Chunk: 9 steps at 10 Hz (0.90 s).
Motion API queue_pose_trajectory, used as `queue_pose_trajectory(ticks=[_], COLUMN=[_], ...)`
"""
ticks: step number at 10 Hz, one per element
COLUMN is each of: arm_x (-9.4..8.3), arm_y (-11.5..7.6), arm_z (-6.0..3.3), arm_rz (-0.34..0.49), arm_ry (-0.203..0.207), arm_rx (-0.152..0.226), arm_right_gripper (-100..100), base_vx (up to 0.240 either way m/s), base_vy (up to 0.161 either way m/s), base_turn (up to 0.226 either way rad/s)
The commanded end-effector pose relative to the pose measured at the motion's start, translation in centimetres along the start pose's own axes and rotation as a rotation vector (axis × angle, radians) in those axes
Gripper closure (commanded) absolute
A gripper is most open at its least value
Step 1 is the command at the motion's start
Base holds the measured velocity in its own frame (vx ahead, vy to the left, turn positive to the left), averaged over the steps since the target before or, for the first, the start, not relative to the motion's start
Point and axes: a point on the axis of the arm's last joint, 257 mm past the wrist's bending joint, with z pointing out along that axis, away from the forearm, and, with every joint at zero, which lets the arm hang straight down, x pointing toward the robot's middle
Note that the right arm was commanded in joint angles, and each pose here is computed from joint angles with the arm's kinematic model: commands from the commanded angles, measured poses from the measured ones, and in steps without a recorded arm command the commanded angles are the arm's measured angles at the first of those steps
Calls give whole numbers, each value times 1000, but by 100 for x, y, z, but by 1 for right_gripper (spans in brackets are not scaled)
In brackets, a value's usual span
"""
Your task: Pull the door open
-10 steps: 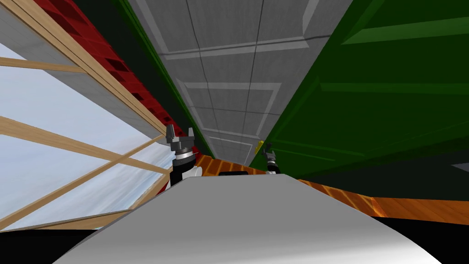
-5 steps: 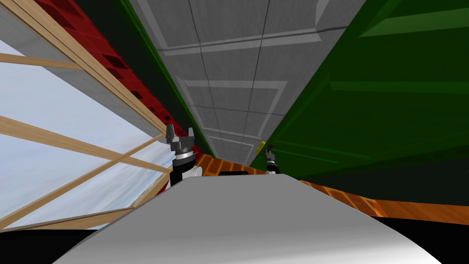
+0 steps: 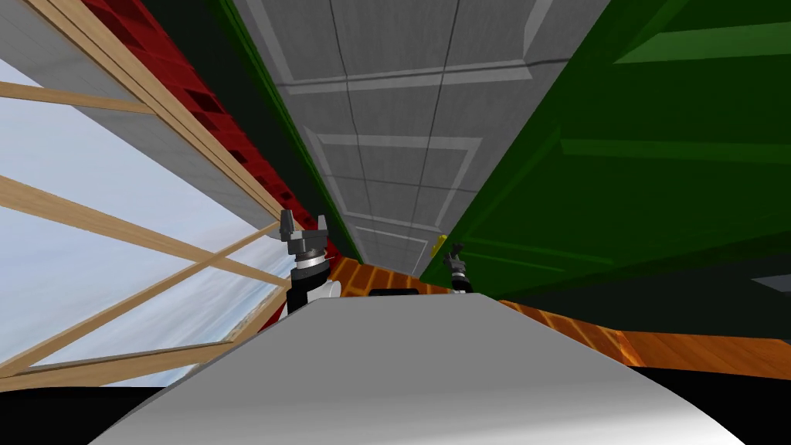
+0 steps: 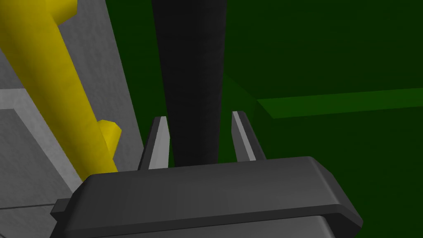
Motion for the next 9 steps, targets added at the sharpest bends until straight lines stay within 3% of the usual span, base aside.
queue_pose_trajectory(ticks=[1,3,4,7,8,9], arm_x=[-135,-157,-216,-216,-267,-267], arm_y=[278,328,471,471,607,607], arm_z=[-142,-171,-259,-259,-346,-346], arm_rz=[-28,-32,-46,-46,-58,-58], arm_ry=[-40,-46,-64,-64,-81,-81], arm_rx=[-38,-45,-65,-65,-83,-83], arm_right_gripper=[100,100,100,100,100,100], base_vx=[-154,-109,-144,-73,-70,-79], base_vy=[0,-6,8,2,-4,11], base_turn=[-59,-50,-54,-9,-49,-19])
